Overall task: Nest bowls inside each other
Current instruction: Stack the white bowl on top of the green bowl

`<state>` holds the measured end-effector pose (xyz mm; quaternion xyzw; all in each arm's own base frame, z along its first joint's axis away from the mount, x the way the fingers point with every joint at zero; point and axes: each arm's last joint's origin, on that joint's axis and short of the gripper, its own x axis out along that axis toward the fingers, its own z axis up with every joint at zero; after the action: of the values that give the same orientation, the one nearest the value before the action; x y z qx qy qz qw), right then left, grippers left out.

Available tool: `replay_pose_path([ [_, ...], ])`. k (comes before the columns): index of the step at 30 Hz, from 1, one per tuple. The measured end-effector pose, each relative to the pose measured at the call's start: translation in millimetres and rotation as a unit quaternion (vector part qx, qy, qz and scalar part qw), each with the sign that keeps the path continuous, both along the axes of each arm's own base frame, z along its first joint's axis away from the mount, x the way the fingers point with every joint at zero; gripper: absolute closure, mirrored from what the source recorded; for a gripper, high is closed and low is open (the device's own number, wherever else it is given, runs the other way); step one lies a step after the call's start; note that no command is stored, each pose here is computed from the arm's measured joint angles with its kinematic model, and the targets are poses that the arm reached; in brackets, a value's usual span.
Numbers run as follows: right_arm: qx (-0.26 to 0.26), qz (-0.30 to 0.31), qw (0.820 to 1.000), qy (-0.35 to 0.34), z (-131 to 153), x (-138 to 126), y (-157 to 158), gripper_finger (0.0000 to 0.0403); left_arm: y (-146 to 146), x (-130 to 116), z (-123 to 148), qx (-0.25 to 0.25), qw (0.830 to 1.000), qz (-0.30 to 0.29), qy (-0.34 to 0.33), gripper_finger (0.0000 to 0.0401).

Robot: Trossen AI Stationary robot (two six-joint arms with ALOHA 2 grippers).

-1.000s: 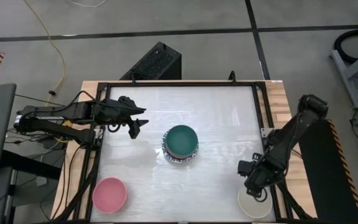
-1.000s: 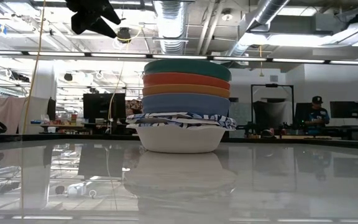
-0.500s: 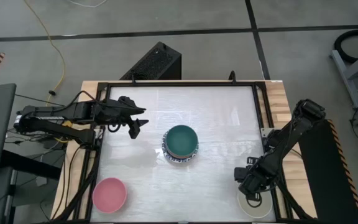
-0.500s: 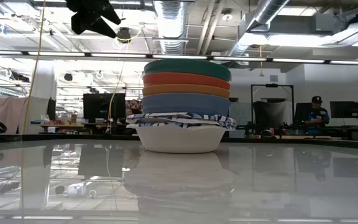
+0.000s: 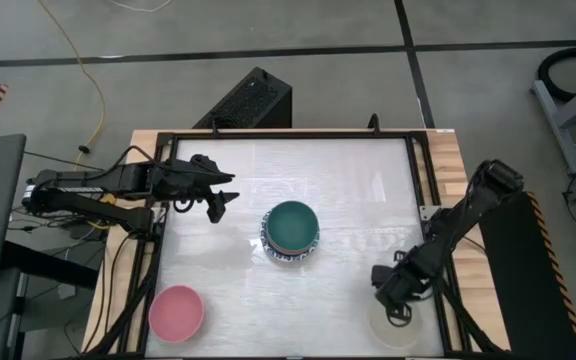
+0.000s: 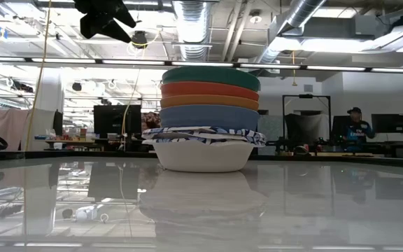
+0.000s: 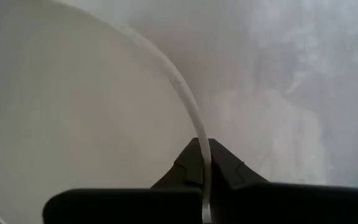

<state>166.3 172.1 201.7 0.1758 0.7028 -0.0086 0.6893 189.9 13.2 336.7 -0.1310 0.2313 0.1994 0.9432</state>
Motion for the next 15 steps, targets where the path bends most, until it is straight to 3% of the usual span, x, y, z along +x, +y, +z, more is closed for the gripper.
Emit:
replay_pose_path([
  [8, 0.032, -0.102, 0.993, -0.040, 25.0, 19.5, -41.0, 0.0394, 0.8, -0.2, 0.1, 0.013, 1.000, 0.006, 0.003, 0.0168],
  [15, 0.066, -0.196, 0.963, -0.170, 86.3, 42.8, -96.0, 0.0394, 6.4, -0.6, -0.2, -0.004, 1.000, 0.015, 0.000, 0.0168],
])
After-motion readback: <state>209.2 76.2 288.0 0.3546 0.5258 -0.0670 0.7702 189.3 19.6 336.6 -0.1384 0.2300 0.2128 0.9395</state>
